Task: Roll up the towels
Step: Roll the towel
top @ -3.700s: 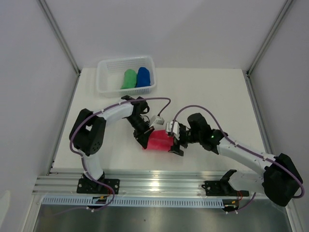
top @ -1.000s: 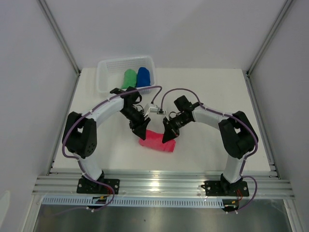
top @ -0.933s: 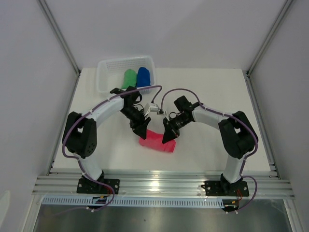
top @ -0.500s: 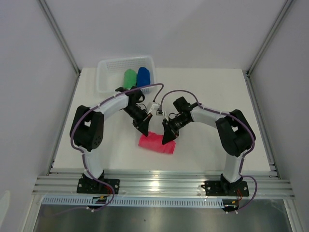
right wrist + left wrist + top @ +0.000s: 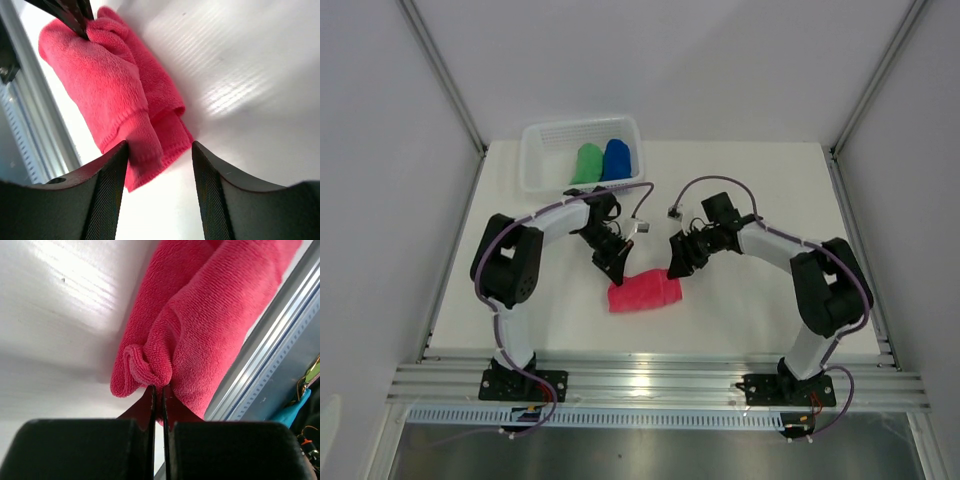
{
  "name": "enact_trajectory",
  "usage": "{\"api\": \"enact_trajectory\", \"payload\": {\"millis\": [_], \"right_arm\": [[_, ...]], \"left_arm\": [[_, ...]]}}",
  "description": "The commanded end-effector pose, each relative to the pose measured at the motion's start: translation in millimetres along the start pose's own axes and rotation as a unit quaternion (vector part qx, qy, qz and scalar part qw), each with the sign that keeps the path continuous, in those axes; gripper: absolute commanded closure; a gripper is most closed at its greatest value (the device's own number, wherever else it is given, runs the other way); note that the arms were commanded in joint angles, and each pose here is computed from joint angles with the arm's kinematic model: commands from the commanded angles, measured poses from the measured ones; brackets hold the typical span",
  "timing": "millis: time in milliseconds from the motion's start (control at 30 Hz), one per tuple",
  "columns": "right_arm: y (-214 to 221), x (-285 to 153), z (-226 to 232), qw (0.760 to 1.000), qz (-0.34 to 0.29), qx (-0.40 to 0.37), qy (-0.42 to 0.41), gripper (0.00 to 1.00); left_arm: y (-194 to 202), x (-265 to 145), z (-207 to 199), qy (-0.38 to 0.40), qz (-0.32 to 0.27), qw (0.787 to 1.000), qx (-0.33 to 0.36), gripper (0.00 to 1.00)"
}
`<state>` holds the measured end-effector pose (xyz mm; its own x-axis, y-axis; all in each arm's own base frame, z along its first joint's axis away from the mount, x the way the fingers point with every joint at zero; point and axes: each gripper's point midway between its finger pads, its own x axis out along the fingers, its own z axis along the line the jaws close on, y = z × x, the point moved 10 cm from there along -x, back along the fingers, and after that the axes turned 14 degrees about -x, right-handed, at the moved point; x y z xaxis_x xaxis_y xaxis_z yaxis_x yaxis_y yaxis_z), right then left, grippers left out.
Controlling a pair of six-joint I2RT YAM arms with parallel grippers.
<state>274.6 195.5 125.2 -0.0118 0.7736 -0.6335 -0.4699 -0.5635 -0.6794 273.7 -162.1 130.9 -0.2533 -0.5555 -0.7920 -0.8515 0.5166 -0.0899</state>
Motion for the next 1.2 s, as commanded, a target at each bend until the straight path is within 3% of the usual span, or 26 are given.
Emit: {"api": "enact_trajectory", "payload": {"millis": [0, 133, 233, 300, 367, 500, 767, 967, 1167], "right_arm": [[-19.8, -22.7, 8.3, 0.995, -0.052, -0.048, 0.075, 0.43], [-4.0, -30.4, 24.7, 0.989, -0.073, -0.08, 0.105, 0.43], [-0.8, -31.5, 52.1, 0.967, -0.079, -0.205, 0.13, 0.41], [-5.0, -22.3, 68.7, 0.934, -0.07, -0.317, 0.148, 0.37], [-11.0, -23.3, 79.5, 0.907, -0.075, -0.381, 0.164, 0.35], [-28.4, -25.5, 93.0, 0.878, -0.078, -0.432, 0.19, 0.33], [-25.2, -3.0, 114.8, 0.833, -0.026, -0.533, 0.144, 0.3], [-40.7, 9.6, 121.1, 0.827, -0.038, -0.552, 0.1, 0.29], [-21.6, 27.7, 103.6, 0.848, 0.0, -0.525, 0.075, 0.29]], "left_arm": [[3.5, 0.5, 6.4, -0.033, 0.004, 0.999, -0.015, 0.99], [7.9, -0.6, 6.6, -0.04, 0.0, 0.999, -0.004, 0.99], [8.8, -1.4, 7.0, -0.044, 0.002, 0.999, -0.001, 0.99], [8.4, -1.7, 7.2, -0.045, 0.002, 0.999, 0.001, 0.99], [6.4, -3.2, 6.1, -0.045, -0.001, 0.999, 0.002, 0.99], [0.8, -4.4, 4.7, -0.042, -0.005, 0.999, -0.003, 0.99], [-4.4, -1.7, 7.5, -0.042, 0.003, 0.999, -0.014, 0.99], [-6.8, -1.9, 8.4, -0.046, 0.005, 0.999, -0.015, 0.99], [-7.1, -0.2, 10.6, -0.049, 0.007, 0.999, -0.013, 0.99]]}}
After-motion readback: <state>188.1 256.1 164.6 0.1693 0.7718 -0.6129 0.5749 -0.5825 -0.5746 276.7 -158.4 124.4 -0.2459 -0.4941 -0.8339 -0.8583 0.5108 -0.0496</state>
